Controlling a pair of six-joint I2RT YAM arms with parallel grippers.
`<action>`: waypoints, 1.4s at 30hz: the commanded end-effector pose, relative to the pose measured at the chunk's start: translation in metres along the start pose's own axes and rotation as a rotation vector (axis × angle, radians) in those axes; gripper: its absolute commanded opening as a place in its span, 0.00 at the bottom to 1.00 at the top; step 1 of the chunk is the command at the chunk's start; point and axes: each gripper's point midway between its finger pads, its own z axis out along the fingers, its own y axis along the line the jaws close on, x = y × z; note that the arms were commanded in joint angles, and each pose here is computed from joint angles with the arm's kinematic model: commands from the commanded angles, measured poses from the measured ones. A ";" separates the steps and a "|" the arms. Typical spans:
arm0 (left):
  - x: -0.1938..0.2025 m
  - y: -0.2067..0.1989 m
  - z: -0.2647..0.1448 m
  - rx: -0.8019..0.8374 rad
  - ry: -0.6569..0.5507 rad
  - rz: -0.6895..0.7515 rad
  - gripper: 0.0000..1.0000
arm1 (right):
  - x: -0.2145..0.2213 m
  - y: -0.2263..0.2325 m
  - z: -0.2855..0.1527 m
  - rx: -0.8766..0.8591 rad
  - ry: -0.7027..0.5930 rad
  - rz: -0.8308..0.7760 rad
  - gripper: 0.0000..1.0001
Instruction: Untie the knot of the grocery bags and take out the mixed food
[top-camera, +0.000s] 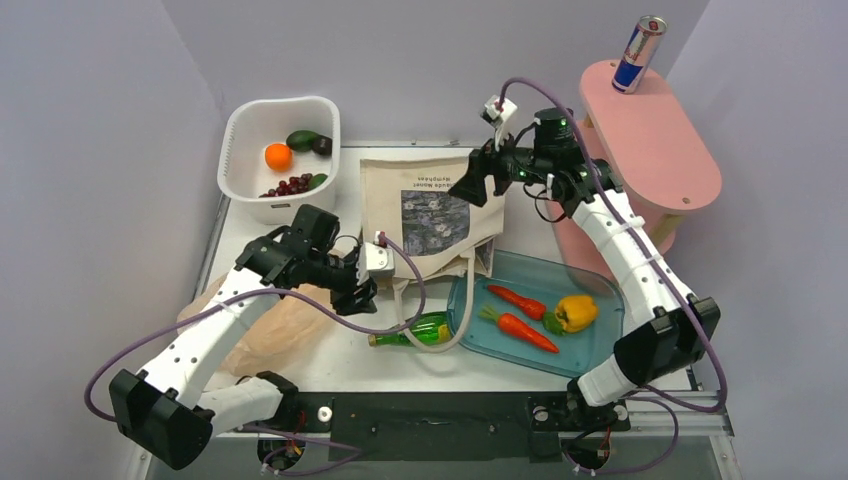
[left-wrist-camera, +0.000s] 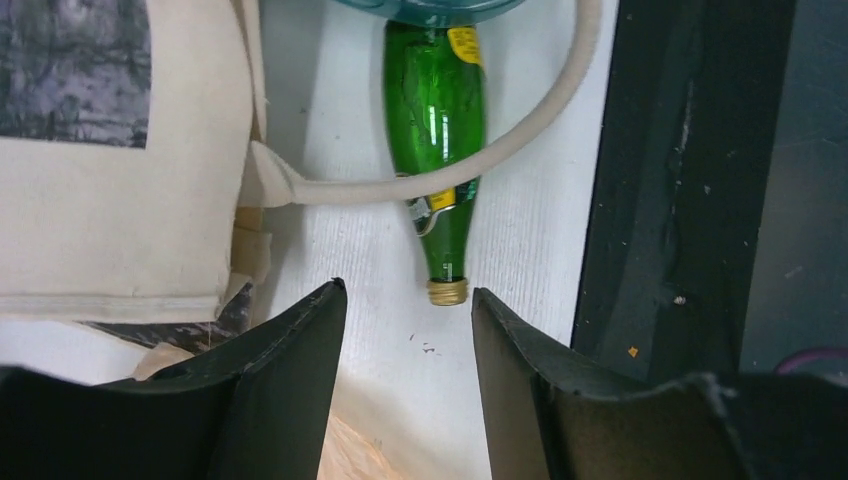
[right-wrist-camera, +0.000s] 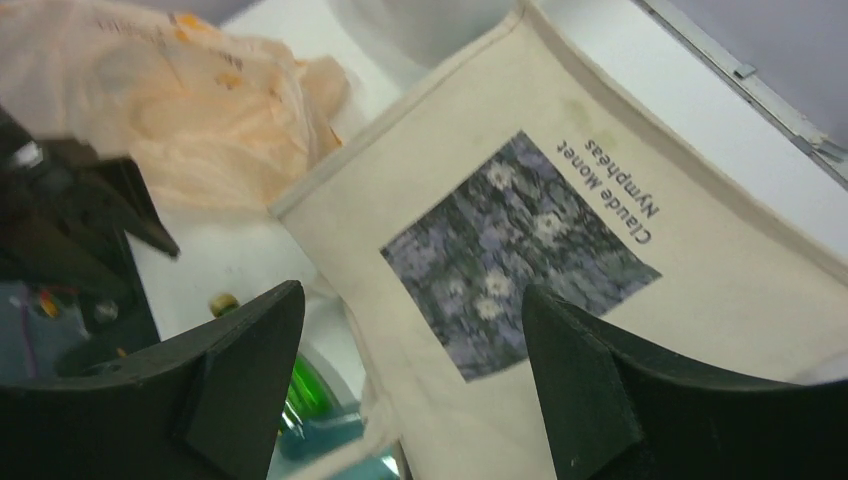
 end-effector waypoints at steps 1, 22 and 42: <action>-0.031 0.035 -0.005 -0.138 -0.170 -0.029 0.48 | 0.048 0.037 -0.034 -0.035 0.194 -0.260 0.75; 0.029 0.166 -0.187 -0.812 -0.477 -1.027 0.55 | 0.178 0.187 0.032 -0.491 0.511 -0.989 0.65; 0.068 0.128 -0.243 -0.871 -0.536 -1.008 0.57 | 0.284 0.239 0.144 -0.619 0.698 -1.091 0.64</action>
